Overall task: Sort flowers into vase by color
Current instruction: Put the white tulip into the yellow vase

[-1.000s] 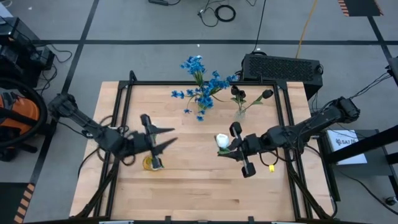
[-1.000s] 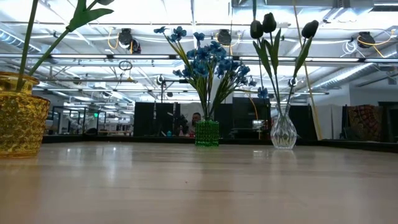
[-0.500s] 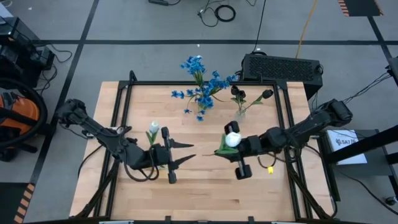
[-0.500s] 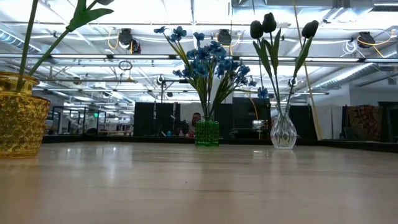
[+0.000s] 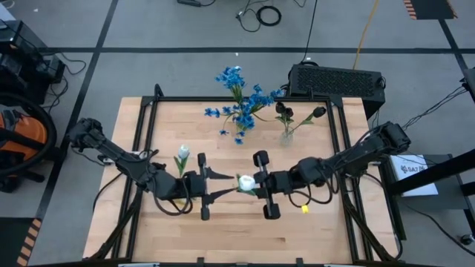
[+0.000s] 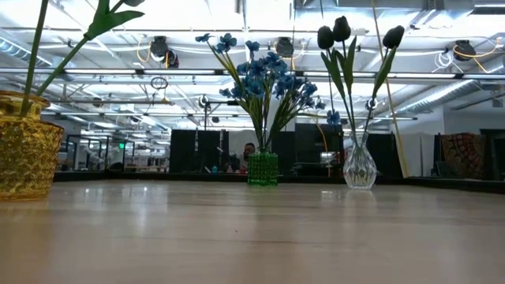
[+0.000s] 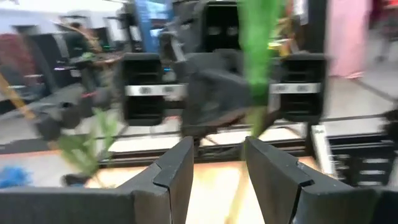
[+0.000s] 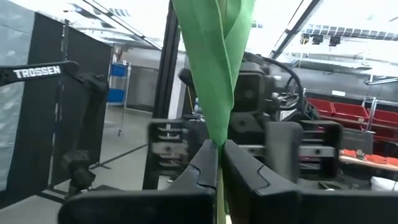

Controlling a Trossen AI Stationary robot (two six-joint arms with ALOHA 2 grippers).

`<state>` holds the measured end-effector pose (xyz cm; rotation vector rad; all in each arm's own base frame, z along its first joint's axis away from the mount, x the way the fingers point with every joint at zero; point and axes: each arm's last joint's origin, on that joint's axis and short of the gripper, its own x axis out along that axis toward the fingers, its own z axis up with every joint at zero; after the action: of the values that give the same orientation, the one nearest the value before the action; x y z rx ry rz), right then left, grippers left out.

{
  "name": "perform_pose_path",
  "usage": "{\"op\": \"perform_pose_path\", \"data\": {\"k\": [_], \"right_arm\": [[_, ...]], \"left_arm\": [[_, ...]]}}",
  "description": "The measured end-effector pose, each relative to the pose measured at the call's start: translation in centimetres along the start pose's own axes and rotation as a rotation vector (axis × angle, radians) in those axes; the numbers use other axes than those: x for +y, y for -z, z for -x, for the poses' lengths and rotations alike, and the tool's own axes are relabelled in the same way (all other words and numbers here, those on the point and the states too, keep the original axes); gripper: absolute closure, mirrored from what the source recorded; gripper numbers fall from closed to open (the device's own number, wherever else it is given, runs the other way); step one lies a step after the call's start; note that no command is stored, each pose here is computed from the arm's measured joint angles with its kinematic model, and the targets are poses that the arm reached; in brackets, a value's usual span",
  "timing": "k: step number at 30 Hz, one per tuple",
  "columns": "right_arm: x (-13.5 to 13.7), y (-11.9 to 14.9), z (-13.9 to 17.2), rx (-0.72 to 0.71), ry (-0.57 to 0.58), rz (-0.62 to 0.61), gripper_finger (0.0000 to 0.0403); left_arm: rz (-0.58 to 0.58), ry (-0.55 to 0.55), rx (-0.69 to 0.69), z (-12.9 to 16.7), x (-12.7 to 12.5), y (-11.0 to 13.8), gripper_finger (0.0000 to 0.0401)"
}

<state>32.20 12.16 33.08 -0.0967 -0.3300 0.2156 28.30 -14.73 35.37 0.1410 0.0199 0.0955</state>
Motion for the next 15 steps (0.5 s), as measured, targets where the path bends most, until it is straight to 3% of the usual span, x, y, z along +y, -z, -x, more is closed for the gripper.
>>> {"op": "perform_pose_path", "data": {"k": [3,15], "right_arm": [[-0.2,0.0,0.0,0.001,0.007,-0.002,0.0399],[-0.5,0.3,-0.1,0.023,0.022,0.003,0.0399]], "left_arm": [[0.029,0.047,-0.003,-0.3,0.2,0.1,0.0248],[-0.006,0.022,-0.007,-1.8,0.7,0.9,0.0248]]}}
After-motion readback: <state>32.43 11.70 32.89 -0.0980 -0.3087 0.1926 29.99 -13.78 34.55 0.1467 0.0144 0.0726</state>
